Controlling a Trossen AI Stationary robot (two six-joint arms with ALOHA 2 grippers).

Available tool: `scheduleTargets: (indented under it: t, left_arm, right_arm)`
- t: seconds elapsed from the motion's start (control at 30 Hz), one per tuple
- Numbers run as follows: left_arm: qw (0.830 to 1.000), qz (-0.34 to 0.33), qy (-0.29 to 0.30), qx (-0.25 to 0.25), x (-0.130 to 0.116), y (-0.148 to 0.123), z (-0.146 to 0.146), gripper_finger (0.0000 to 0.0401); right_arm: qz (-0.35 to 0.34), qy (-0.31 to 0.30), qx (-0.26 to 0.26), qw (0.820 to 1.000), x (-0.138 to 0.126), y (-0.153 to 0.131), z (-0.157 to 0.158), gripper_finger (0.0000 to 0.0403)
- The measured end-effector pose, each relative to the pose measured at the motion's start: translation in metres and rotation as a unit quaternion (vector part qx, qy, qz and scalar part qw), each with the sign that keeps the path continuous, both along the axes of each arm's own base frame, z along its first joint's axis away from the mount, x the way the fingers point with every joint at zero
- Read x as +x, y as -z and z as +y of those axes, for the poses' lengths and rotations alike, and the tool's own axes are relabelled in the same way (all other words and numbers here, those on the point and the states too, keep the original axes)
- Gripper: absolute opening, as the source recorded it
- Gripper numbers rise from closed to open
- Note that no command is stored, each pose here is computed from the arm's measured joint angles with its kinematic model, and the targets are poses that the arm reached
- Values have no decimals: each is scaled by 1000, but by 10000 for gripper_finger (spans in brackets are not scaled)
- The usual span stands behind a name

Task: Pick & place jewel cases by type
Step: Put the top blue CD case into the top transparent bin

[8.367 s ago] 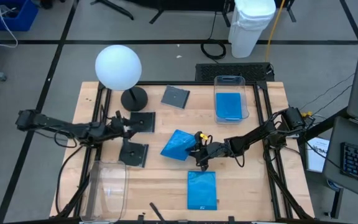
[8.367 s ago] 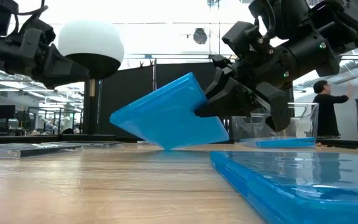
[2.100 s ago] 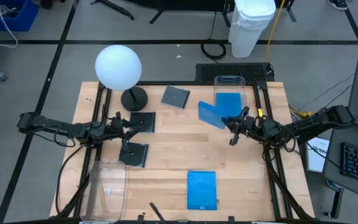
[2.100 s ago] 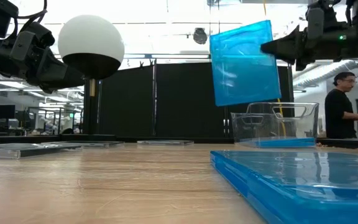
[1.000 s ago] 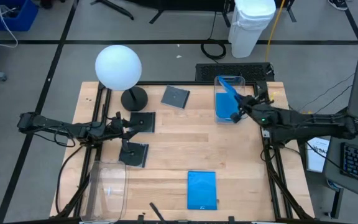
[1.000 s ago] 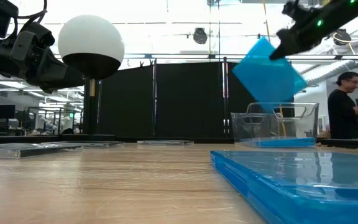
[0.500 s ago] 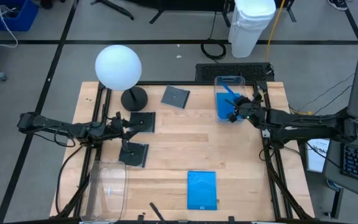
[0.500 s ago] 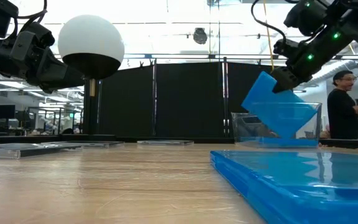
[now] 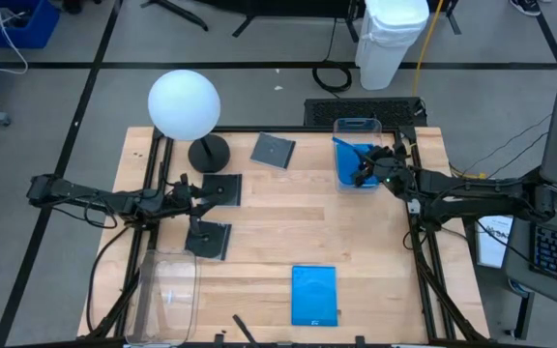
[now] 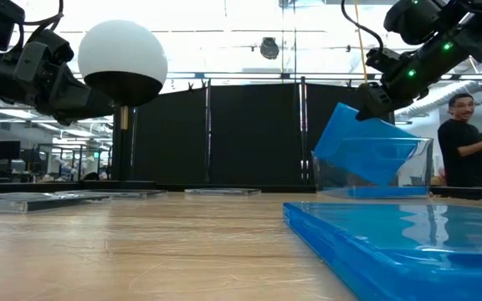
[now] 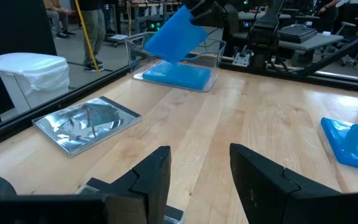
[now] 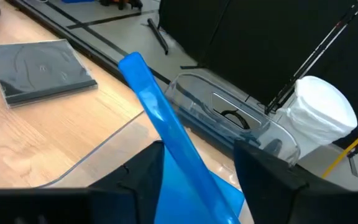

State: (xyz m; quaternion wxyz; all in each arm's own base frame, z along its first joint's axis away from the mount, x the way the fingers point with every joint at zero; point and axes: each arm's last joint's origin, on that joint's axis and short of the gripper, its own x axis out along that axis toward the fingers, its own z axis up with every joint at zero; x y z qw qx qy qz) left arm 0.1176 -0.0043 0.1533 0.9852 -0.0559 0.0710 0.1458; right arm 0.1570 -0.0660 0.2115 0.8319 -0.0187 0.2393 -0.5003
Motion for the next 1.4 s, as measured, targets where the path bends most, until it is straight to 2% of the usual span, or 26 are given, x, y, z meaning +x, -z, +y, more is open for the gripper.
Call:
scheduleTargets:
  t: [0.27,0.37,0.5,0.6,0.7,0.8,0.93,1.1,1.3,1.33,1.4]
  left_arm:
    - [1000,0,0,0,0,0,0,170]
    - [1000,0,0,0,0,0,0,170]
    - [1000,0,0,0,0,0,0,170]
    - [1000,0,0,0,0,0,0,170]
    - [1000,0,0,0,0,0,0,170]
    - [1000,0,0,0,0,0,0,170]
    - [1000,0,0,0,0,0,0,170]
    - [1000,0,0,0,0,0,0,170]
    - [1000,0,0,0,0,0,0,170]
    - [1000,0,0,0,0,0,0,170]
    - [1000,0,0,0,0,0,0,170]
  right_arm:
    - [-44,9,18,999,1,-1,0,207]
    - [-93,-46,46,994,6,-6,2,211]
    - [-161,-154,80,972,15,-15,5,211]
    - [-195,-196,80,958,19,-22,7,207]
    - [-193,-229,63,952,20,-26,8,206]
    - [-175,-240,49,953,21,-25,8,206]
    - [-146,-245,62,956,24,-18,7,197]
    - [-79,-291,105,948,35,3,9,149]
    - [-24,-302,113,946,47,22,9,22]
    - [-19,-301,115,946,48,25,8,11]
    - [-10,-294,118,949,51,29,7,16]
